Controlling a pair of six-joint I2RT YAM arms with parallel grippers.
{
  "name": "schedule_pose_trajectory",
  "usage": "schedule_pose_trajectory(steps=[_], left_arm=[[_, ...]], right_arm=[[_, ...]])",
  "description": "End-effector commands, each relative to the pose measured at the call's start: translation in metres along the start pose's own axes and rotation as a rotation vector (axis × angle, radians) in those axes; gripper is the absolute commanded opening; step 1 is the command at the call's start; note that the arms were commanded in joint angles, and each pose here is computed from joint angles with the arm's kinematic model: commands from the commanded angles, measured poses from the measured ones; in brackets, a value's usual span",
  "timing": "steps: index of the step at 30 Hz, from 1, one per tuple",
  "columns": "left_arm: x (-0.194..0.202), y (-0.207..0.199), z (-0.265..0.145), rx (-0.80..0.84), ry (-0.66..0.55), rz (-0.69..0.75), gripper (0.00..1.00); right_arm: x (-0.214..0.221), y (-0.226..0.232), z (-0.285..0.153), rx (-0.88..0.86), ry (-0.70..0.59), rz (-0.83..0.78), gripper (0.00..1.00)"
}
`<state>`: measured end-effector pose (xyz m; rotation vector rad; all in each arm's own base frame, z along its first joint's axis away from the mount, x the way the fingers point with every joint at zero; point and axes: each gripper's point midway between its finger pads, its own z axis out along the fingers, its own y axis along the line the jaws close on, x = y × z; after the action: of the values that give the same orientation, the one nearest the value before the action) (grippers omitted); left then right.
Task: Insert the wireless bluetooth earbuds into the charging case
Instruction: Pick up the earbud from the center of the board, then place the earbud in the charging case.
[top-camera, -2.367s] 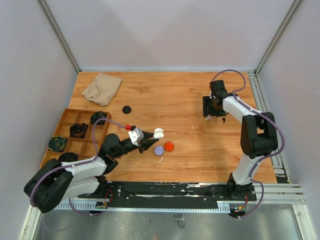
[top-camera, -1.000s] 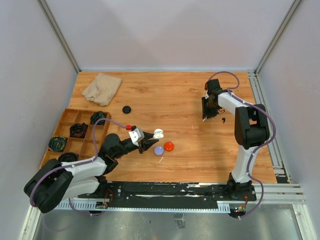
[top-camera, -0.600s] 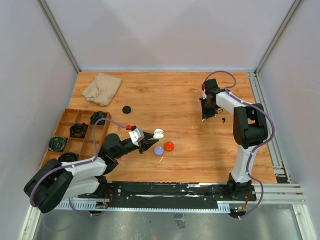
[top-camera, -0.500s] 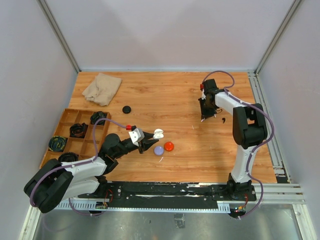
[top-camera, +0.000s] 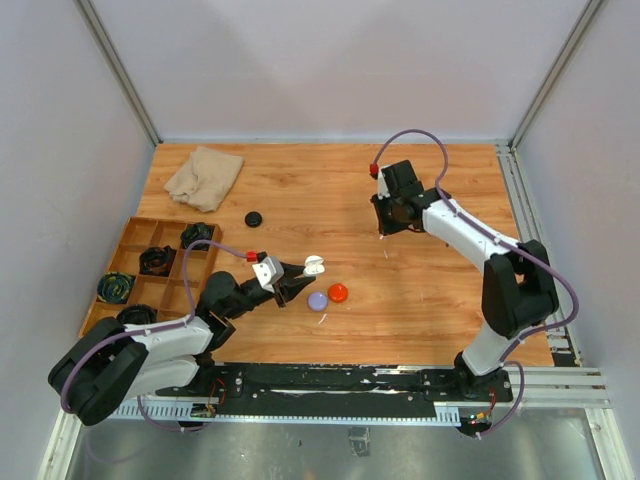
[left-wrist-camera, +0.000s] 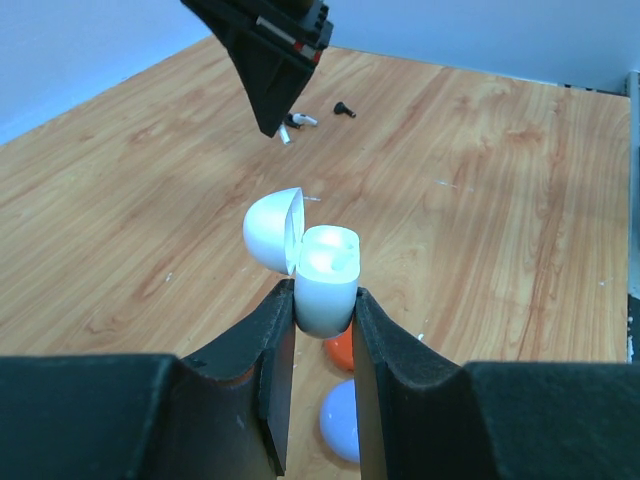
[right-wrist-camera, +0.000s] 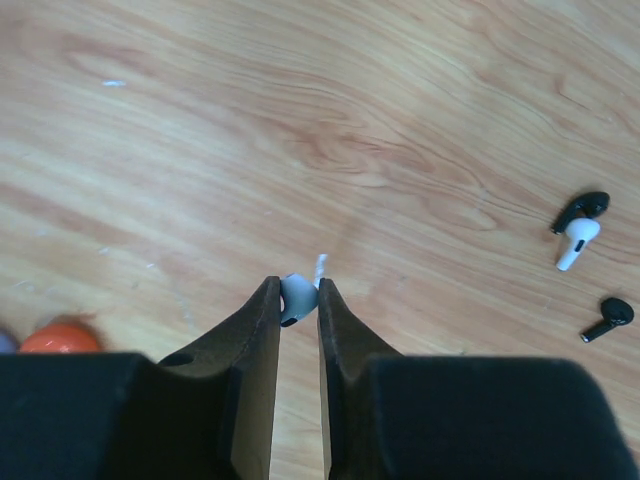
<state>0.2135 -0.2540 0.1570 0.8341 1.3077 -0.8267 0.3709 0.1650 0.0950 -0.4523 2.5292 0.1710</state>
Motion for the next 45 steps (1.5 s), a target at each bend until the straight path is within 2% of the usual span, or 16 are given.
schedule_pose_trajectory(steps=[1, 9, 19, 29, 37, 45], left_arm=[[-0.01, 0.011, -0.004, -0.072, -0.059, 0.021, 0.0], [-0.012, 0.016, -0.009, -0.116, -0.087, 0.027, 0.0], [-0.014, 0.02, -0.014, -0.148, -0.124, 0.017, 0.0], [-0.022, 0.016, -0.016, -0.135, -0.158, 0.011, 0.0], [-0.026, 0.011, -0.016, -0.111, -0.175, -0.005, 0.0], [-0.027, 0.008, -0.014, -0.093, -0.179, -0.016, 0.0]], right_arm=[[-0.015, 0.03, -0.025, -0.01, -0.122, -0.102, 0.12], [-0.034, 0.078, -0.078, -0.047, -0.317, -0.242, 0.1], [-0.041, 0.149, -0.146, -0.206, -0.625, -0.397, 0.11], [-0.033, 0.205, -0.178, -0.308, -0.828, -0.548, 0.11], [-0.015, 0.237, -0.17, -0.314, -0.882, -0.681, 0.1], [-0.008, 0.248, -0.16, -0.314, -0.892, -0.715, 0.09]])
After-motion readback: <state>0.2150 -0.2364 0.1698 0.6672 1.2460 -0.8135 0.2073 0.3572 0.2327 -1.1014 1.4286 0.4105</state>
